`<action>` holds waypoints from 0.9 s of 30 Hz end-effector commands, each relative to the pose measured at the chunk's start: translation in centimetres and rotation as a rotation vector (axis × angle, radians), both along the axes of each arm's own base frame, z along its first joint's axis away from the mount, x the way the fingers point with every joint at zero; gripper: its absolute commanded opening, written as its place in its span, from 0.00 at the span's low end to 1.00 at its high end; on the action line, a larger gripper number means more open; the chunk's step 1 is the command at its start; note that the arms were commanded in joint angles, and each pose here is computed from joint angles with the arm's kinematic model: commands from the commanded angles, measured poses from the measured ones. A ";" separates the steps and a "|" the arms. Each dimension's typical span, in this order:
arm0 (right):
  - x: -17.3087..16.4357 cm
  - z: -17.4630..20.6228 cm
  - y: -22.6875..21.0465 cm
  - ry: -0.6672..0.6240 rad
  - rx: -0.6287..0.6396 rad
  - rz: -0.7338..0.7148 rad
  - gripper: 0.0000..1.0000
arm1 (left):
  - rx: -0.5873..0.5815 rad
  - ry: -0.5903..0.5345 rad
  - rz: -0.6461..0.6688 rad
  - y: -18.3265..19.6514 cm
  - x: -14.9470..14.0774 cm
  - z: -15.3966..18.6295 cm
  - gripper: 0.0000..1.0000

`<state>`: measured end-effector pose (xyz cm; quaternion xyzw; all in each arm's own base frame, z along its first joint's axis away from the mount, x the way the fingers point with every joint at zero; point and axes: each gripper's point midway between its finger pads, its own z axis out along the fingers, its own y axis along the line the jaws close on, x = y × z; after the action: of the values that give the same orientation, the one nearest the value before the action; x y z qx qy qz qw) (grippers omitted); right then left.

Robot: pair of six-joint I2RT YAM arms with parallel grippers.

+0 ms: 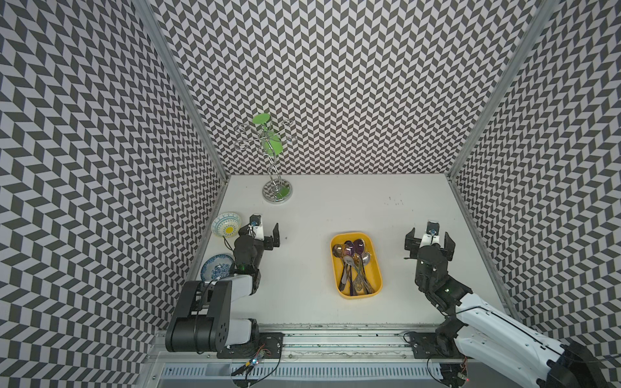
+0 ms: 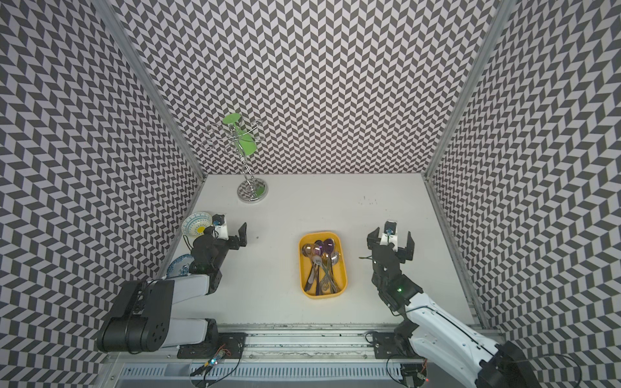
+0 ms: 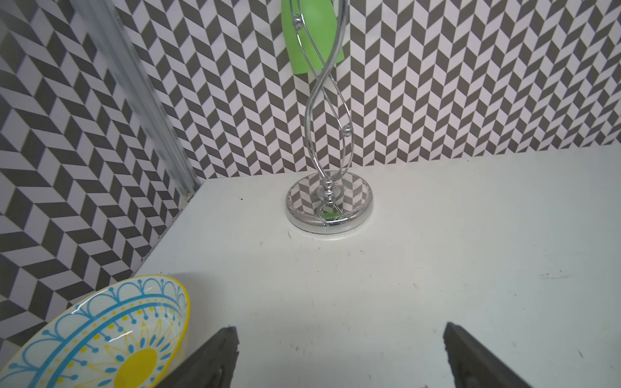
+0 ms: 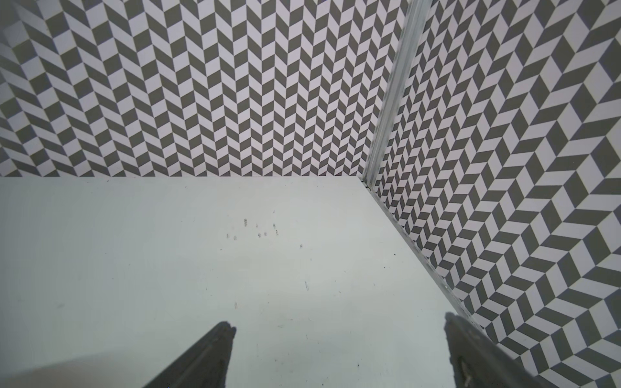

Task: Put the spoon into the storage box
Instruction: Reset both arms

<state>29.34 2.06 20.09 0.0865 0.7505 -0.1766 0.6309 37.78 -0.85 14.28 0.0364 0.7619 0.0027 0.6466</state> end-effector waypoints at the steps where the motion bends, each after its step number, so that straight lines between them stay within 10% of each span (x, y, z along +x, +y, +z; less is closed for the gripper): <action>1: 0.6 1.5 -0.6 -0.108 0.101 -0.024 0.99 | -0.035 -0.091 0.058 1.1 0.2 2.0 1.00; 11: 1.9 -0.4 -2.0 -0.153 0.120 -0.072 0.99 | -0.061 -0.216 0.045 0.9 -1.6 1.6 1.00; 27: 2.6 -2.3 -4.6 -0.259 0.094 -0.048 0.99 | -0.050 -0.100 0.074 0.9 1.0 0.2 1.00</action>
<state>31.69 -2.82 14.51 0.1506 0.7180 -0.1711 0.6577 38.64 0.05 14.45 -0.0055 0.7280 0.0077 0.6855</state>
